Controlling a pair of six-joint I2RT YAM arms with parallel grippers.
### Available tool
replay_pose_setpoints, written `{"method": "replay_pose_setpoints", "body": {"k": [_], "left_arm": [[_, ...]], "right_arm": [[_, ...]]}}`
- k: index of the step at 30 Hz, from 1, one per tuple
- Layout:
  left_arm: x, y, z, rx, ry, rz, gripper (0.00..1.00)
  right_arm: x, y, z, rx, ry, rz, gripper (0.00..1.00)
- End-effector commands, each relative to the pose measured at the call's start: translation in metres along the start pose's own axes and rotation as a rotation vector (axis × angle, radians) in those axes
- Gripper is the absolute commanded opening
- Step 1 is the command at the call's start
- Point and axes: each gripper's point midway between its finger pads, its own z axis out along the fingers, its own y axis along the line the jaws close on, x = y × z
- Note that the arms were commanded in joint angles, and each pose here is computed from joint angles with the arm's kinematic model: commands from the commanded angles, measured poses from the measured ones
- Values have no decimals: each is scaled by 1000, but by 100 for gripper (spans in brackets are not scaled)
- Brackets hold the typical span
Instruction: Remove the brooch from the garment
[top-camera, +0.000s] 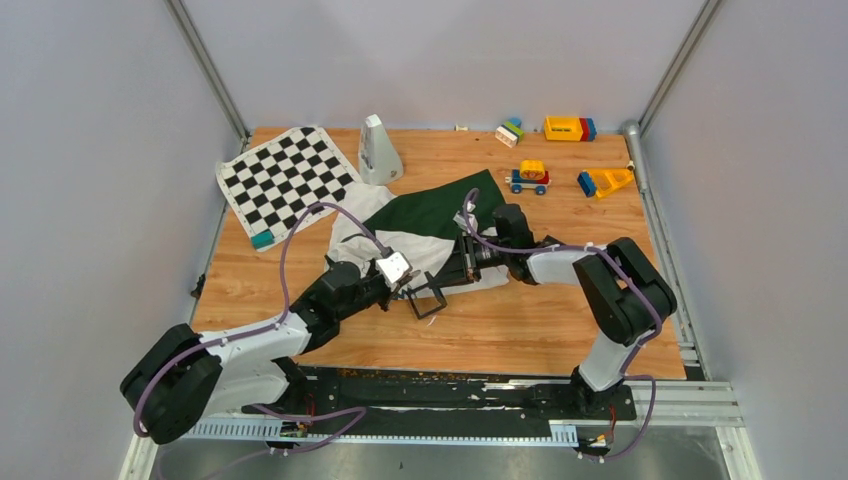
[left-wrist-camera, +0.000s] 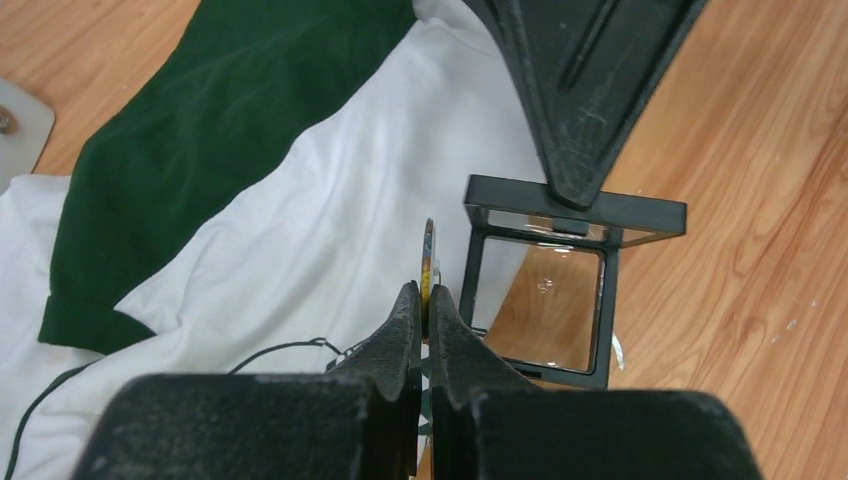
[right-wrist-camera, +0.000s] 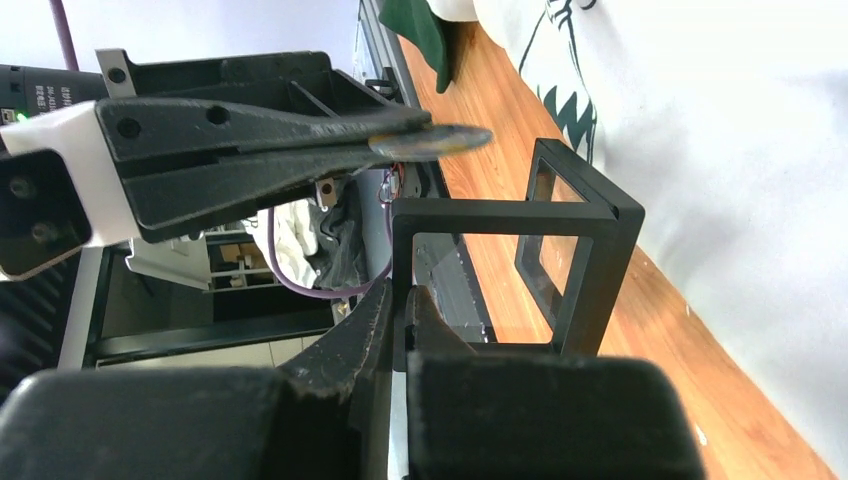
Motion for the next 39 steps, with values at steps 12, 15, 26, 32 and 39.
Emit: {"method": "replay_pose_setpoints", "body": {"k": [12, 15, 26, 32, 39], "left_arm": [[4, -25, 12, 121, 2, 140, 1], [7, -27, 18, 138, 15, 137, 2], [7, -16, 34, 87, 33, 158, 3], [3, -13, 36, 64, 21, 159, 4], [10, -20, 44, 89, 58, 154, 6]], "right_arm": [[-14, -3, -13, -76, -39, -92, 0], [-16, -8, -16, -69, -50, -81, 0], [-12, -13, -16, -84, -40, -58, 0], [-12, -15, -16, -95, -35, -44, 0], [-10, -18, -14, -118, -19, -28, 0]]}}
